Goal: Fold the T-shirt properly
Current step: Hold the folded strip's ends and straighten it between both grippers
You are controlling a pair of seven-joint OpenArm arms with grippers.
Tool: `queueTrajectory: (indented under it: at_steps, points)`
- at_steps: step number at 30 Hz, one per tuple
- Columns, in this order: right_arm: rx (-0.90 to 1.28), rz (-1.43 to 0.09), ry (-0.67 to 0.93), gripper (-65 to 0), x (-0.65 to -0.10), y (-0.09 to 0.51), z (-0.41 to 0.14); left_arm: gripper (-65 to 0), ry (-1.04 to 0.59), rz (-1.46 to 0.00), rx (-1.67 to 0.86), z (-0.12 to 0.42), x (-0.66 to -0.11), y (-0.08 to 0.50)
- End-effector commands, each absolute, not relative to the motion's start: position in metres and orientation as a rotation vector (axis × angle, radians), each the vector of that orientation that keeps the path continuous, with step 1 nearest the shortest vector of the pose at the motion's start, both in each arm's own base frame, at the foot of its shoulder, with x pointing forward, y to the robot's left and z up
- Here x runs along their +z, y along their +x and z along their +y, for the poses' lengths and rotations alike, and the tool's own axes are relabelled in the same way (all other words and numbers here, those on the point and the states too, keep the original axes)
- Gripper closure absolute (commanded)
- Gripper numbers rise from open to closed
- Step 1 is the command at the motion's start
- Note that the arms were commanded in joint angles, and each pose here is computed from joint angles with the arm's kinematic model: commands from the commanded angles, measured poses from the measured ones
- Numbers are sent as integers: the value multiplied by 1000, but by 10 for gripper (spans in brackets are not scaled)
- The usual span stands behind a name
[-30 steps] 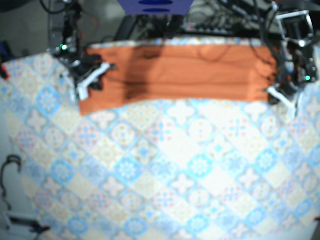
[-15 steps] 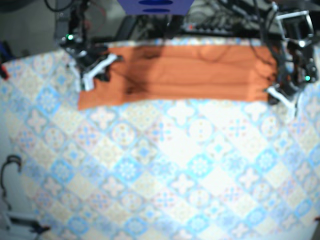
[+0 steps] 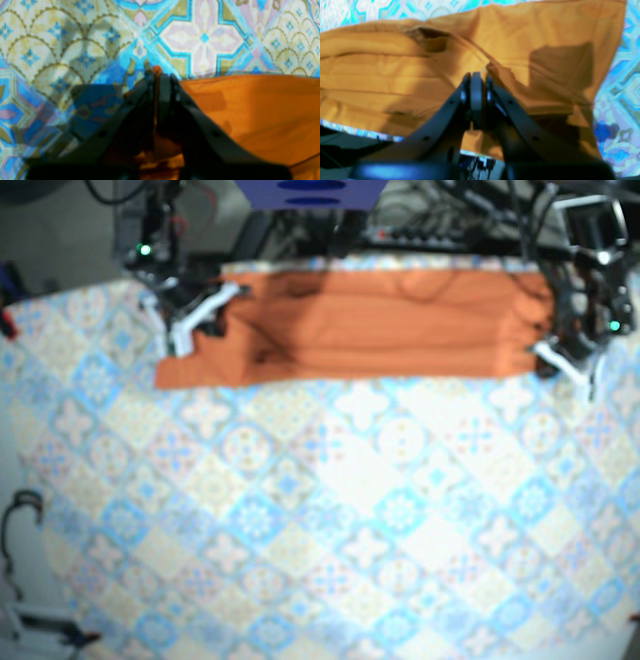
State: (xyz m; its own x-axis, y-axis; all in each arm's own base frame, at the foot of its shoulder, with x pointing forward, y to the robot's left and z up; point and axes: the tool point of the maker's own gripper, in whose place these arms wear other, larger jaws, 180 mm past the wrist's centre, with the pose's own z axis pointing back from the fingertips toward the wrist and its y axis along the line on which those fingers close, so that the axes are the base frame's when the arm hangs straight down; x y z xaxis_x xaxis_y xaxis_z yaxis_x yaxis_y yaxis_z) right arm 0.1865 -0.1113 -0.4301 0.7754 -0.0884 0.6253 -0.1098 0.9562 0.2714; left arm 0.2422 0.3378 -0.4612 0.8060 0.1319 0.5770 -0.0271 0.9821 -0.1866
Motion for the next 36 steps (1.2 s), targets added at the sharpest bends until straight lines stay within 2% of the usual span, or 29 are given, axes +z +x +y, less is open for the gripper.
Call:
queueTrajectory:
  at_steps: [1, 17, 23, 36]
  points:
    - [19, -719, 306, 0, -422, 192, -112, 0, -132, -655, 64, 356, -446, 250]
    - [23, -693, 302, 0, -425, 188, -113, 0, -97, -657, 48, 372, -436, 251]
    - [-19, -694, 256, 0, -425, 187, -135, 0, -100, -656, 48, 371, -437, 251]
    - [-41, -698, 234, 0, -426, 188, -147, 0, -106, -600, 55, 368, -452, 224]
